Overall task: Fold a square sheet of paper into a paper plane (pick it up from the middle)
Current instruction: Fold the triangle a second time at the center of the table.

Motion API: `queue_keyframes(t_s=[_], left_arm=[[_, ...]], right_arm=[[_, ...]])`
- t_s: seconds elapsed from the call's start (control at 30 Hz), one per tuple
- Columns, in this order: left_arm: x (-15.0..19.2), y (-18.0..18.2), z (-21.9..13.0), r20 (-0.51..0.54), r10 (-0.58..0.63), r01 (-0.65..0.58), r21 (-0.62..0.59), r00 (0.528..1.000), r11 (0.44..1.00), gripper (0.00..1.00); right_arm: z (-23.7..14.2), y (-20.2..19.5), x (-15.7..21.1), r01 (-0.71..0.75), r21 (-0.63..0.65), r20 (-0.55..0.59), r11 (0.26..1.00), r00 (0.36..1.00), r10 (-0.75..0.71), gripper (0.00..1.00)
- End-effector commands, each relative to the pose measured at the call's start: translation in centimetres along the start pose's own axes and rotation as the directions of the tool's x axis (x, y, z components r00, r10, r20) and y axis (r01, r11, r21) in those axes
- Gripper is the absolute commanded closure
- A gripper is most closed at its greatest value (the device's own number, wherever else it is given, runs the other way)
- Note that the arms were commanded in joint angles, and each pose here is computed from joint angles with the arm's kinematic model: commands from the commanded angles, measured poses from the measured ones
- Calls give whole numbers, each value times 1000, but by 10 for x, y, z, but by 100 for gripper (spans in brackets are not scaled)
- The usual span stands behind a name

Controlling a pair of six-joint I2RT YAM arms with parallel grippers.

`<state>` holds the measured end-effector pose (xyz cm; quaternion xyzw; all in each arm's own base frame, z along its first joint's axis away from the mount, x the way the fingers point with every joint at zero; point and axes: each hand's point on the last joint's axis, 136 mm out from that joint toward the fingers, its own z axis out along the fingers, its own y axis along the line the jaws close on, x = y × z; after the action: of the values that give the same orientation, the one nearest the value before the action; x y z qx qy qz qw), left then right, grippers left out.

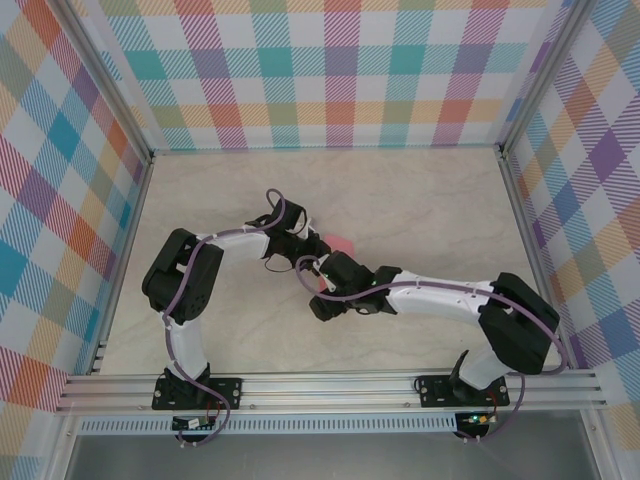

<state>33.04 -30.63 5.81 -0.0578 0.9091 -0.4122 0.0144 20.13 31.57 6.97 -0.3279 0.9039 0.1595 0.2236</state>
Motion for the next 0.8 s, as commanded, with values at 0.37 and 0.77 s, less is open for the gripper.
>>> queue_keyframes(t_s=[0.37, 0.77], left_arm=[[3, -3, 2, -25, 14, -14, -8, 1000, 1000, 83], [3, -4, 1, -27, 17, -17, -11, 999, 1000, 83]], right_arm=[[8, -27, -6, 79, 318, -6, 945, 997, -82, 37], [-2, -29, -12, 61, 345, 43, 937, 996, -81, 52]])
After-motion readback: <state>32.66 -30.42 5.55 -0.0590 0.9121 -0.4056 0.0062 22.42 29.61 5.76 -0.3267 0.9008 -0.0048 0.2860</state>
